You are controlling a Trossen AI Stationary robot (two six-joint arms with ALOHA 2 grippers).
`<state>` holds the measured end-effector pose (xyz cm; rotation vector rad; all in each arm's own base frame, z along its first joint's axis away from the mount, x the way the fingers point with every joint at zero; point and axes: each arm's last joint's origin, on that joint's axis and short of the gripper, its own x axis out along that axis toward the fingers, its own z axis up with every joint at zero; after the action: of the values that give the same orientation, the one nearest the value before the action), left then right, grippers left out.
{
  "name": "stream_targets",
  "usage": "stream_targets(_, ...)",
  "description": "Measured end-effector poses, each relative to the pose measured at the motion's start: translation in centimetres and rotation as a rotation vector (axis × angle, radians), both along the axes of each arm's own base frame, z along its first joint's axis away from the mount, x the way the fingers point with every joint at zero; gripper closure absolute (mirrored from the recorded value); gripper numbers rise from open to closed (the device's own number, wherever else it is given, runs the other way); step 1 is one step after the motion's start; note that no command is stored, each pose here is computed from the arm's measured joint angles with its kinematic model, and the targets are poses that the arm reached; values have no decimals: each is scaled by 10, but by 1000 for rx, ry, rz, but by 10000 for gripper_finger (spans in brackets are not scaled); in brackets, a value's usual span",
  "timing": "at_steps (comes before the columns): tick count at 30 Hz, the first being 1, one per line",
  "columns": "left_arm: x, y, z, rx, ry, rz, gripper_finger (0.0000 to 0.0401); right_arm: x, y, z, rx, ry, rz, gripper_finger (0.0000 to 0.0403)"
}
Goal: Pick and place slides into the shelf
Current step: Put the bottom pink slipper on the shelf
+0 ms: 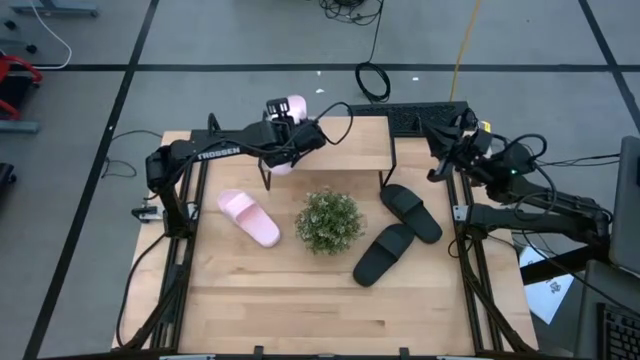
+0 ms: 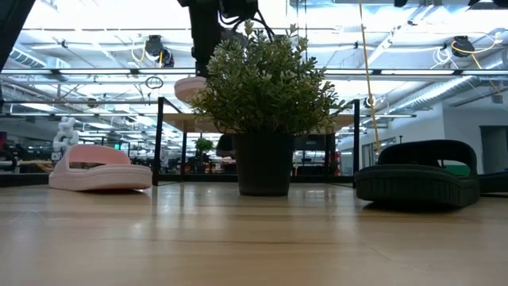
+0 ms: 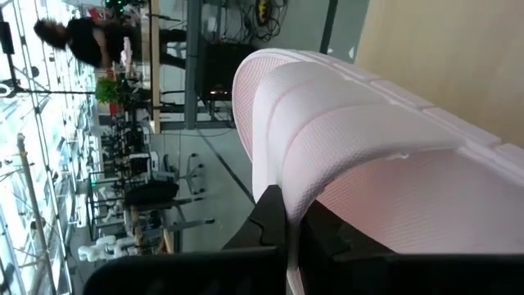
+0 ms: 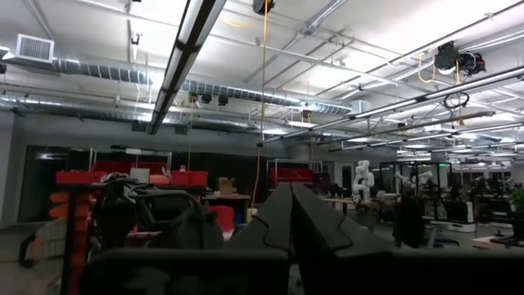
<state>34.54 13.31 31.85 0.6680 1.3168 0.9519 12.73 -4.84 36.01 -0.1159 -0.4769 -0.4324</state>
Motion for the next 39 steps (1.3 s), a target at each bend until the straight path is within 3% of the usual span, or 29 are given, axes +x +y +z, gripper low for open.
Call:
stream_targets(11, -11, 4, -4, -47, -44, 103, 401, 0, 0, 0, 12, -4, 7, 403)
stream_targets(25, -13, 11, -6, -76, -18, 92, 401, 0, 0, 0, 27, -17, 19, 403)
stream_targets(39, 0, 21, -39, -104, 106, 103, 401, 0, 0, 0, 35, -20, 28, 403)
